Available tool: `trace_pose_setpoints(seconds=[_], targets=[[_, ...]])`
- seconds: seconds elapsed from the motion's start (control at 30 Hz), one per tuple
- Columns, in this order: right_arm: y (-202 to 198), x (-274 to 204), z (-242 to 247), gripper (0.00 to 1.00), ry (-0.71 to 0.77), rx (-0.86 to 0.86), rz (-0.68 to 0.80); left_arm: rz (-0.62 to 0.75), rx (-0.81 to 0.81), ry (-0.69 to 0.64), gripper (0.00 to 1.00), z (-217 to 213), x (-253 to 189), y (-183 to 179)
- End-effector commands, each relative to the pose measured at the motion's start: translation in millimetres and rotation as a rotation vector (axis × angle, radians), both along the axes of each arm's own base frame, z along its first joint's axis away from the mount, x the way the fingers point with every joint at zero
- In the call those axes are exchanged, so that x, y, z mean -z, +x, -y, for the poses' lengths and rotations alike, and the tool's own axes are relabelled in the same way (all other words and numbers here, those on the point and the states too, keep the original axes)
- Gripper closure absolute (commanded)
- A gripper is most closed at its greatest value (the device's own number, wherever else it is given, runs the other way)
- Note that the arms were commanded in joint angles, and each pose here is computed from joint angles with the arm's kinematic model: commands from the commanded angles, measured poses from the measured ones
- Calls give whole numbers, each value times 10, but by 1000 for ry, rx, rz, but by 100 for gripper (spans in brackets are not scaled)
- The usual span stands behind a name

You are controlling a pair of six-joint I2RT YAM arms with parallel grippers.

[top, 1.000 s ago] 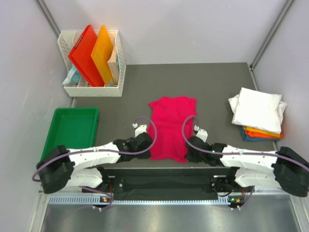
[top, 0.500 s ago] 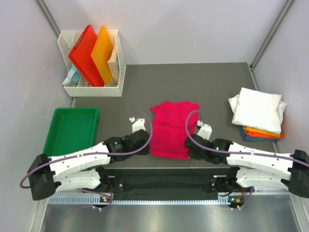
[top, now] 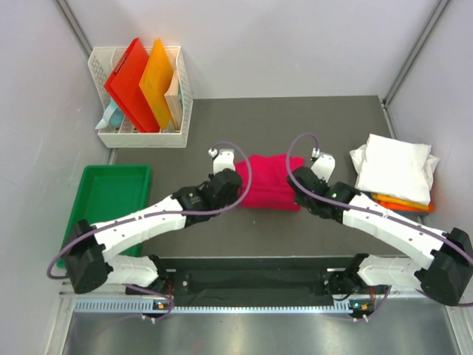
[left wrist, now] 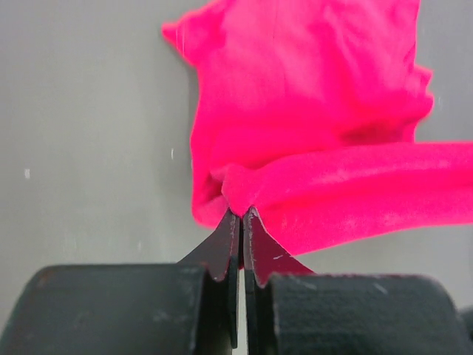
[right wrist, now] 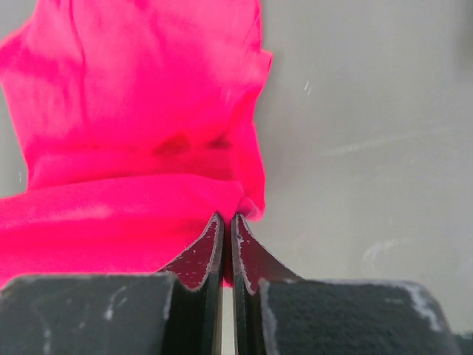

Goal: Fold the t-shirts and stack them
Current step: Fold the long partially folded tshirt into a neat square

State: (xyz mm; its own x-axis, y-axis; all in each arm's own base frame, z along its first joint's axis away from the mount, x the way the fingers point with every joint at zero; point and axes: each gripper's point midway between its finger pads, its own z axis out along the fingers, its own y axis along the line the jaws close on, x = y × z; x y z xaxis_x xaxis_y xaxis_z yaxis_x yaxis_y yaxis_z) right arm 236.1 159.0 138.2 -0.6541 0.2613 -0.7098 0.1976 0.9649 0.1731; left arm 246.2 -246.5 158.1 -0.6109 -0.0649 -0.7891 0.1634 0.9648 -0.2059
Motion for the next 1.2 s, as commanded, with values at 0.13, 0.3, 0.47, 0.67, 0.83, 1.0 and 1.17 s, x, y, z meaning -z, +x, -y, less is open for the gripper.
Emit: trace_pose_setpoints(seconds=[0.13, 0.3, 0.47, 0.67, 0.83, 1.0, 1.17], targets=[[644, -306, 216, 100, -64, 73, 96, 144, -45, -6, 100, 78, -445, 883], [914, -257, 180, 100, -79, 81, 86, 129, -31, 37, 100, 187, -341, 1249], [1199, -108, 165, 100, -88, 92, 57, 116, -40, 42, 100, 260, -268, 1578], [1541, 116, 211, 100, -112, 116, 23, 70, -73, 66, 100, 218, -10, 1894], [1859, 225, 293, 100, -116, 142, 6, 46, -98, 64, 100, 172, 155, 2182], [2029, 472, 272, 100, -138, 120, -40, 12, -82, 75, 100, 242, 332, 2408], [2201, 204, 122, 70, -79, 59, 44, 68, -104, 42, 33, 242, 135, 2466]])
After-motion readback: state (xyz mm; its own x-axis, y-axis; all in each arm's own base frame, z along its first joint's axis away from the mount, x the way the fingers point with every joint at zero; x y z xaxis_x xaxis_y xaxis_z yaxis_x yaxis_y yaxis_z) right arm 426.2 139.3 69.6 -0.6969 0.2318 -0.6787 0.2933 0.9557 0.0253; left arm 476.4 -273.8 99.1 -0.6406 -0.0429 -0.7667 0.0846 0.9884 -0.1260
